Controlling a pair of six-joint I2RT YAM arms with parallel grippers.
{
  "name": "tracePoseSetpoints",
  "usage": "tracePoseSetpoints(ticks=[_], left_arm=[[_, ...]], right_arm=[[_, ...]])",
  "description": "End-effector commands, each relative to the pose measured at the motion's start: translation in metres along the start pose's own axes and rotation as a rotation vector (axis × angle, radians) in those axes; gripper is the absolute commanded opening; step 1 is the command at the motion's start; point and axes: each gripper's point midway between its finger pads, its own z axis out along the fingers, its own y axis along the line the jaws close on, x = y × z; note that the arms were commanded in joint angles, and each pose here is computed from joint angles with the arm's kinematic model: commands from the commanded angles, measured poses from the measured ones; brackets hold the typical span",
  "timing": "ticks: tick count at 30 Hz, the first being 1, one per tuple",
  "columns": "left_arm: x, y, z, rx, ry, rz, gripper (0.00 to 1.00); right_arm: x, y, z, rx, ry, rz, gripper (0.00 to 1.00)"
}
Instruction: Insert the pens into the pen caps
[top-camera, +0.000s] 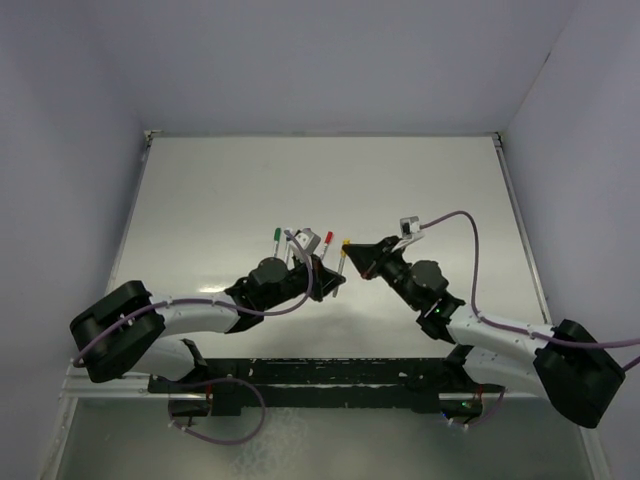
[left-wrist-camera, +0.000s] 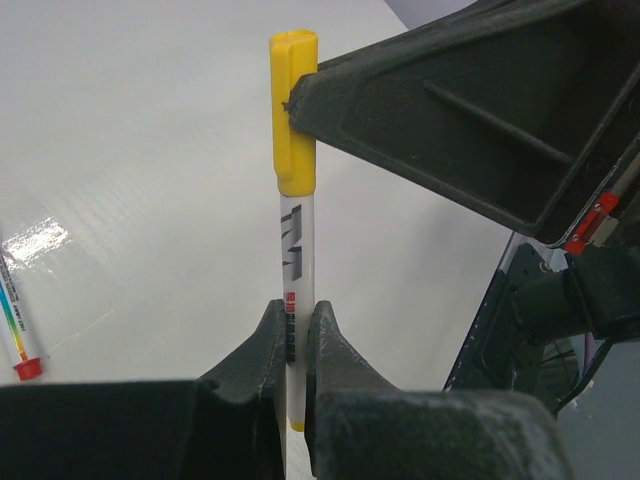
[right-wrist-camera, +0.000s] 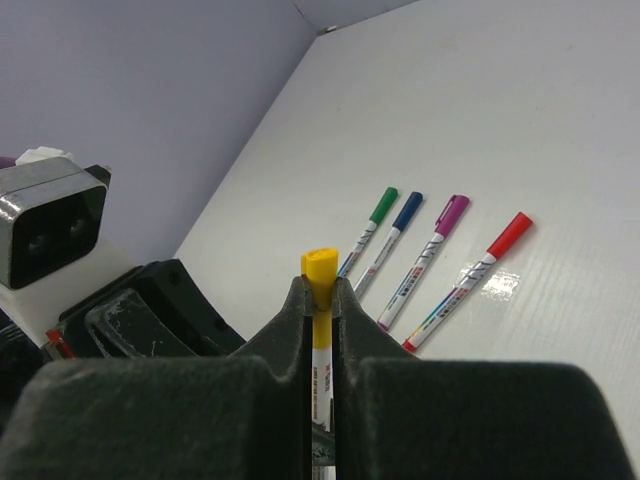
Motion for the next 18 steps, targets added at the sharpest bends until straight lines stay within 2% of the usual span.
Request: tracePoseSetpoints(ticks=[1,7,10,13,15,18], left_arm=[[-0.148,-0.044,-0.006,0.115,-0.479,-0.007,0.0],[-0.121,-0.03,0.0,0.065,-0.375,-0.026,0.0],[-0.096,-0.016,0.004,0.014,-0.285,-0.046,0.0],[-0.065,0.0,0.008,-0.035,-0.187,-0.07,0.0],[-0.044,0.009,0.011,-0.063,-0.12,-0.087,0.0],[-0.018,0.024,0.014,-0.119,-0.031,-0.1,0.0]], right_arm=[[0.106,-0.03,-0.039,0.064,0.403,-0.062,0.0],[0.081,-0.028,-0.028,0.101,0.31,-0.073,0.01],[0.054,-0.017,-0.018,0.103,0.23,-0.09,0.26],[0.023,-0.001,-0.013,0.089,0.154,-0.109,0.45],[-0.004,0.007,-0.013,0.099,0.08,-0.143,0.51],[-0.038,0.013,-0.02,0.121,-0.001,-0.191,0.55]])
